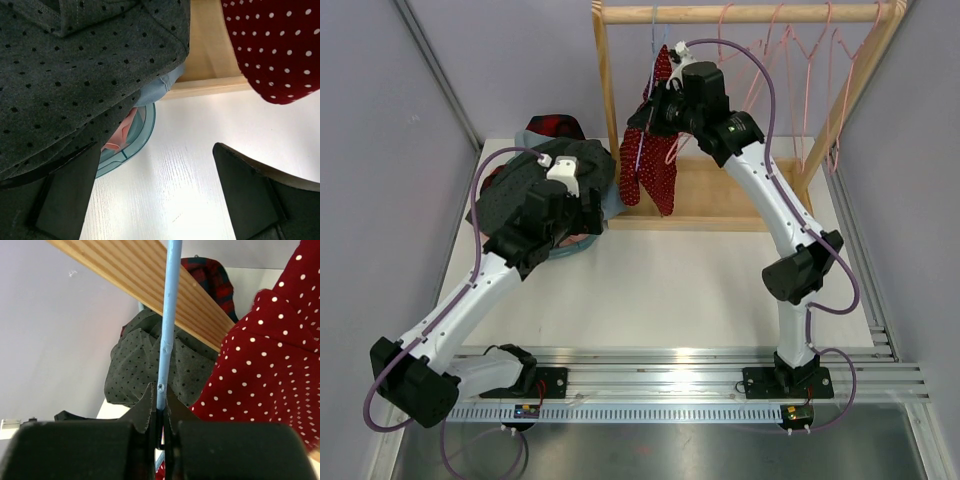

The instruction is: Remove the skirt from the hanger

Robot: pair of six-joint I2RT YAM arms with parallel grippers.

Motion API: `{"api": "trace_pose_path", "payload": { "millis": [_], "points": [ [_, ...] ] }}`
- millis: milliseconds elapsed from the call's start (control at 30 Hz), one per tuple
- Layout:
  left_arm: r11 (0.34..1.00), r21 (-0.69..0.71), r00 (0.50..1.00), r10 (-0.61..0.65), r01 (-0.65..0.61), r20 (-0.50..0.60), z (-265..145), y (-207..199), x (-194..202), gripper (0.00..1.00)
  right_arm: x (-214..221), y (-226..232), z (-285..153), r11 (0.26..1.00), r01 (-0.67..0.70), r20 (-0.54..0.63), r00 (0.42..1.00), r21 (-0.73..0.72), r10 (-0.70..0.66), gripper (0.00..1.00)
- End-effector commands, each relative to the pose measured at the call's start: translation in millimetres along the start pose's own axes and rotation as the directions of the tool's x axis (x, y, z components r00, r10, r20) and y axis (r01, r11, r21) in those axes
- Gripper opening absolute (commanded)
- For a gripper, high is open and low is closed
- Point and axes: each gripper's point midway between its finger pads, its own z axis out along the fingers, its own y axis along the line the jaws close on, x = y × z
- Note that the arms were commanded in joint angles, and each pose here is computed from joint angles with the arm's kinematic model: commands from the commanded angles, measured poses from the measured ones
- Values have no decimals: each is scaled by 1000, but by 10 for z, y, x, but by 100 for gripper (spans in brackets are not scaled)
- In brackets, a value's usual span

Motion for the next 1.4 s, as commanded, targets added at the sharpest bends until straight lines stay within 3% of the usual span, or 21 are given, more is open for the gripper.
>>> {"api": "trace_pose_path", "payload": {
  "millis": [0,100,233,333,900,1000,1233,1267,1300,1367],
  "points": [
    [999,51,994,12,-18,108,-140,-128,-312,99,-481,361,-534,997,67,160,985,-33,-61,0],
    [982,171,982,42,-75,185,-339,-408,-494,99,-581,501,-831,996,79,190,979,-46,-69,0],
    [866,457,942,48,-205,332,-768,-1092,-669,99,-619,665,-1162,994,70,205,977,-81,-52,0],
    [799,549,920,14,-246,392,-992,-1350,-704,99,-561,715,-1355,993,56,201,979,-99,-35,0],
    [667,698,913,-65,-261,404,-1118,-2090,-810,94,-471,899,-2044,987,21,238,971,-159,18,0],
    [678,686,913,-51,-266,404,-1057,-2123,-804,80,-459,896,-2073,988,17,235,972,-156,20,0],
    [726,629,894,-45,-277,446,-972,-2075,-938,34,-433,945,-2161,984,6,231,972,-180,37,0],
    [727,626,890,-46,-281,453,-971,-2082,-961,23,-421,954,-2182,982,2,231,972,-187,42,0],
    [733,619,887,-45,-282,459,-947,-2084,-980,0,-402,974,-2188,980,-2,223,974,-201,48,0],
    [735,613,882,-44,-290,470,-926,-2093,-995,0,-369,966,-2196,978,-14,221,973,-208,60,0]
  ]
}}
